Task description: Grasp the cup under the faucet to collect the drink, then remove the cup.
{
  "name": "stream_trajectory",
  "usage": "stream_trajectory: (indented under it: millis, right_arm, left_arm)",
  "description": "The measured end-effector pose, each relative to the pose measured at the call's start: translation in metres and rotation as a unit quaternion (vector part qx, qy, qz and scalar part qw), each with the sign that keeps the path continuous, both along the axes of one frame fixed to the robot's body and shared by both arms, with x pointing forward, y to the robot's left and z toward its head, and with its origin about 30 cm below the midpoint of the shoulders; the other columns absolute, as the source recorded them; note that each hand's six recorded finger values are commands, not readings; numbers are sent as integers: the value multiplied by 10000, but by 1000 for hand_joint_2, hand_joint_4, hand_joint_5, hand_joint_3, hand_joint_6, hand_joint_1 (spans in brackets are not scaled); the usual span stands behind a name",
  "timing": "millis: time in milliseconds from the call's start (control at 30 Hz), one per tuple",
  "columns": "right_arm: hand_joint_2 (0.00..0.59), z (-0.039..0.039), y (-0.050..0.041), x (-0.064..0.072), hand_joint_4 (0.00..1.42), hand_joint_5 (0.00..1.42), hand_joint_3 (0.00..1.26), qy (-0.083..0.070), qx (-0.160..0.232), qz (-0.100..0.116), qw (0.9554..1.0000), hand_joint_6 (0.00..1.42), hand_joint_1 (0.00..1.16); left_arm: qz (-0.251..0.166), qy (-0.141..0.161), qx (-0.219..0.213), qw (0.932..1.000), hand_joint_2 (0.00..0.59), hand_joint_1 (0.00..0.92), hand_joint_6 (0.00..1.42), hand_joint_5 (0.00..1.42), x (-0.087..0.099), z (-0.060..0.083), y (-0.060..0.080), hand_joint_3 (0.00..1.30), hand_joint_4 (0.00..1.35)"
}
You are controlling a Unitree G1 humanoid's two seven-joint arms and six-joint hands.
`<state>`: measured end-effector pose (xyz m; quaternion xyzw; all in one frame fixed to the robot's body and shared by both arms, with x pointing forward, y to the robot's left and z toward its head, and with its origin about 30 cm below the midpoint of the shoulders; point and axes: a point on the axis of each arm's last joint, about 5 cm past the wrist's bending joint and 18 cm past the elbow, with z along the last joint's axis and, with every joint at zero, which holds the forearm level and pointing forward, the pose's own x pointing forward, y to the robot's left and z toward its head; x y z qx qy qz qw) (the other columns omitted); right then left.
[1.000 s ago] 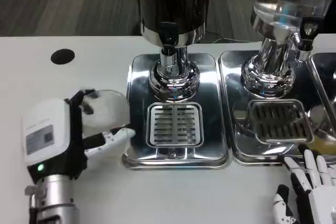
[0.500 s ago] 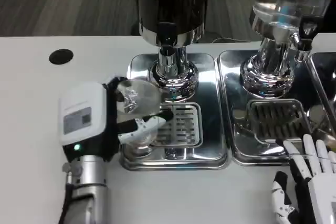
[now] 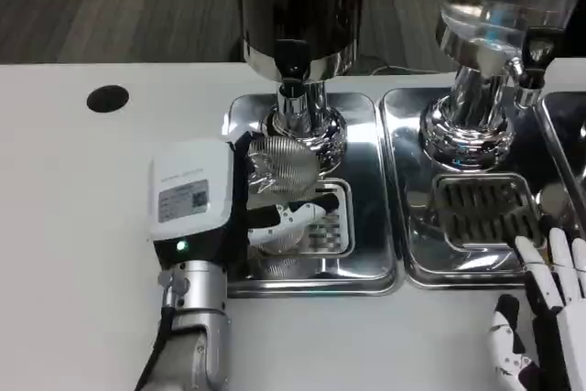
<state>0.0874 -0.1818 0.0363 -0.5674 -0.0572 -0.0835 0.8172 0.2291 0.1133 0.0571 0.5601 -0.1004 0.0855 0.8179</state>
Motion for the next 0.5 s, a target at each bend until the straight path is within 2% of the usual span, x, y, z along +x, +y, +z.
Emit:
stream_trajectory:
  millis: [233,500]
  right_arm:
    - [543,12,1,0,0,0,154,8,11,5,10000,47,10]
    - [543,0,-29,9,0,0,164,56,-25,-55,10000,61,10]
  left_arm:
    - [-28,-111,95,9999,64,379,1393,1112,14,-25,-22,852,882]
    - [-67,-133,179,9997,83,246,1382,1032,51,-24,-32,718,762]
